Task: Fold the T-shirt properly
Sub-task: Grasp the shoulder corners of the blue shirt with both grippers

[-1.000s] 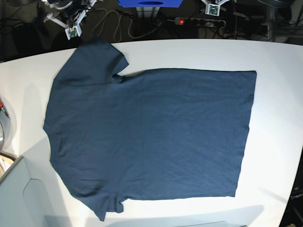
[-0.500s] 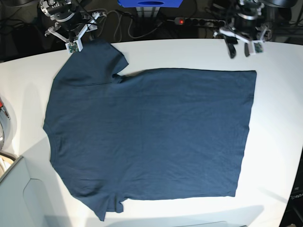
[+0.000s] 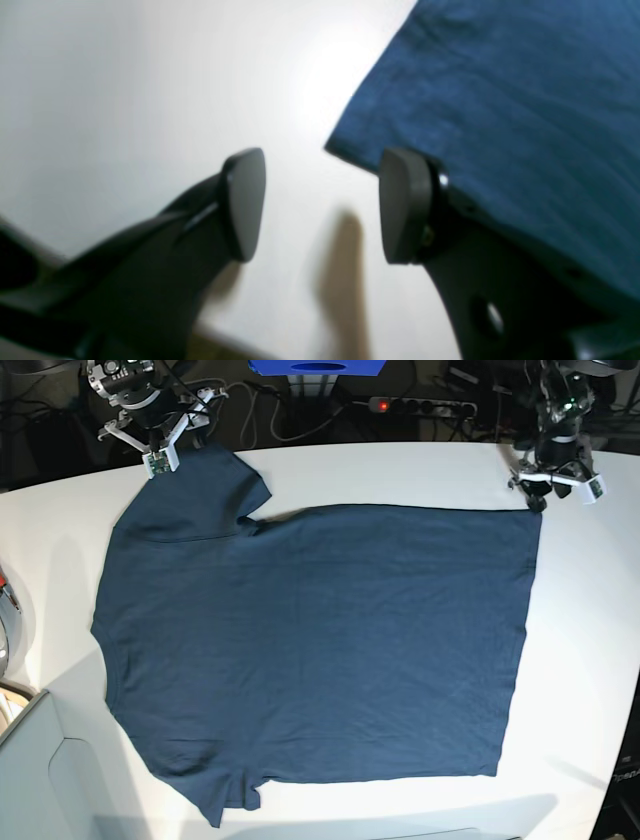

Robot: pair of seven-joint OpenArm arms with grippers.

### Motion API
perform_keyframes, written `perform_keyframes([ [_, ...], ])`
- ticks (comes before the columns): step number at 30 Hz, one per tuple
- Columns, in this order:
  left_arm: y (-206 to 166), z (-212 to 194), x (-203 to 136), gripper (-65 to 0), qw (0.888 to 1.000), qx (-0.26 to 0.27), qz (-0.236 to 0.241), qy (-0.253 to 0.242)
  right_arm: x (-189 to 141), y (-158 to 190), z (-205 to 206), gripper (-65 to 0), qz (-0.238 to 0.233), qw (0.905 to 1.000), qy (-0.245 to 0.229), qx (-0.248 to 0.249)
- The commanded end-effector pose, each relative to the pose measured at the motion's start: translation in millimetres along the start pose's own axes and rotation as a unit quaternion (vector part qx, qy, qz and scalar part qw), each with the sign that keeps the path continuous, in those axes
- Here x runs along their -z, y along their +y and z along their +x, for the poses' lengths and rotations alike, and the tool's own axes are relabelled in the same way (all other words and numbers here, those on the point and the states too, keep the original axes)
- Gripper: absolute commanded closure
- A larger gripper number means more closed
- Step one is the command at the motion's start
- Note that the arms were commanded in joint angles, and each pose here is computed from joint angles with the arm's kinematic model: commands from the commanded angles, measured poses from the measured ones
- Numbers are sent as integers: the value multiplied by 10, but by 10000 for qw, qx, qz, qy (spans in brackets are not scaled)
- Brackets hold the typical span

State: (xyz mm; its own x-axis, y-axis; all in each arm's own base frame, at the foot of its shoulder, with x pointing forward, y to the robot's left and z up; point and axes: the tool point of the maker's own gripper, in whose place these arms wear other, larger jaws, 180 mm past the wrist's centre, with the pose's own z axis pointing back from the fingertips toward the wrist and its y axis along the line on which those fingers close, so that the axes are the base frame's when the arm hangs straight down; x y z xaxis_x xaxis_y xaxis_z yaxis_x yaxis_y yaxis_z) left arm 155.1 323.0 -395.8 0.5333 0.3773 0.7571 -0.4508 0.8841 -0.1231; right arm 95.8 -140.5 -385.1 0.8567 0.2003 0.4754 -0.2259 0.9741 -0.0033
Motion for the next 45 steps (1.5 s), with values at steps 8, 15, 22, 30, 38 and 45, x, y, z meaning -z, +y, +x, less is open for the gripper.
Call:
perform_keyframes([
  [8, -84, 3, 242, -345, 9995, -100, -294, -47, -29, -41, 69, -341, -55, 9999, -134, -63],
  [15, -16, -169, 326, -341, 9993, -203, -246, 176, -24, -52, 89, -336, -69, 9998, -157, -64],
  [22, -37, -117, 321, -168, 9994, -186, -284, 114, -23, -41, 89, -334, -58, 9998, -159, -51],
  [30, -35, -113, 320, 0, 9993, -209, -286, 106, -23, -42, 90, -343, -71, 9998, -162, -15],
  [38, -107, -14, 270, 0, 9992, -162, -365, -26, 34, -94, 250, -388, -129, 9992, -364, -29],
  [45, -124, 6, 209, 0, 9992, -97, -390, -55, 177, -304, 321, -388, -360, 9986, -393, 47],
])
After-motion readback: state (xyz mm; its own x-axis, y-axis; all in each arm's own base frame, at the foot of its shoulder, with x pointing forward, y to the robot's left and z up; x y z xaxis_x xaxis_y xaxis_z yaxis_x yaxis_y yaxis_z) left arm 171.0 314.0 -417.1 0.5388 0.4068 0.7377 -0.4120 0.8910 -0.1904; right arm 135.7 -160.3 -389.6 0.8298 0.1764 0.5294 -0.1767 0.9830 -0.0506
